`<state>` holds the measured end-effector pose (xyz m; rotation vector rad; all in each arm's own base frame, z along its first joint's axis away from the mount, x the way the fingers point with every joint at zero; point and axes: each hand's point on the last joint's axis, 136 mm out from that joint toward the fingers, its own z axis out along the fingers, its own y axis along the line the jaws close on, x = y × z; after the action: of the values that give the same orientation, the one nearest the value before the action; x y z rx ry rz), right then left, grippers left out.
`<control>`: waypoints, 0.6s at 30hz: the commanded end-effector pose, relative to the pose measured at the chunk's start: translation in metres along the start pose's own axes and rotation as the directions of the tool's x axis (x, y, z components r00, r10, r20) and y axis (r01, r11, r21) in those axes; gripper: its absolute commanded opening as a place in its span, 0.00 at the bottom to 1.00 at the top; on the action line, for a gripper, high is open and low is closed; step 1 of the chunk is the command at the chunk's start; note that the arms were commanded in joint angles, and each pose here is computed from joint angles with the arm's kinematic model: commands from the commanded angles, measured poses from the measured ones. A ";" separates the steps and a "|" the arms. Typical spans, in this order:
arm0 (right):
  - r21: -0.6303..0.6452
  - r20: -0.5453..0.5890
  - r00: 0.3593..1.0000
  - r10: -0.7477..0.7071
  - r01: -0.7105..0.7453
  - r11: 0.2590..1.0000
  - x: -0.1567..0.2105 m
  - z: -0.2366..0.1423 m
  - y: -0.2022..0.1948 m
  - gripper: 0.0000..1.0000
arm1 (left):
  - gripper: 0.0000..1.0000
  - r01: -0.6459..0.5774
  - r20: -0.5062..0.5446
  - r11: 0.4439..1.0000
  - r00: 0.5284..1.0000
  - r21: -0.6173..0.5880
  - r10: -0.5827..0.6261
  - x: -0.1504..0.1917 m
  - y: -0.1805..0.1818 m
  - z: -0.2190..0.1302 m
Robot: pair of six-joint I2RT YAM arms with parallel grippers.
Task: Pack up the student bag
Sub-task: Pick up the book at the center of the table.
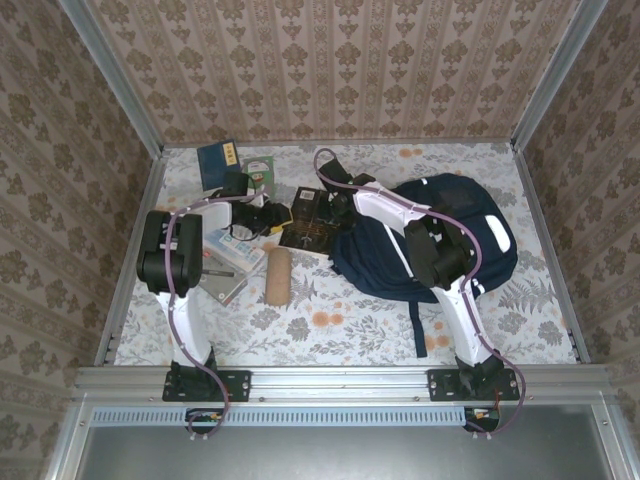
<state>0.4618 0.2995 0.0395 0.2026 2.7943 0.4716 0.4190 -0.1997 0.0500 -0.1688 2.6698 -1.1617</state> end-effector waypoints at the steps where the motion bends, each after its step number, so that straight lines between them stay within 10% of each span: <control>1: 0.186 -0.048 0.998 0.046 -0.036 0.982 0.016 0.003 -0.051 0.47 | 0.40 -0.028 0.013 0.998 1.000 -0.050 0.028 0.001 0.003 -0.011; 18: 0.182 0.054 0.998 0.019 -0.028 0.983 0.001 -0.042 -0.049 0.52 | 0.41 -0.047 0.055 0.996 0.997 -0.069 0.051 -0.010 -0.001 -0.014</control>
<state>0.4514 0.2628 0.0525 0.2568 2.7800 0.3016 0.4217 -0.1867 0.0422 -0.1956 2.6935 -1.0352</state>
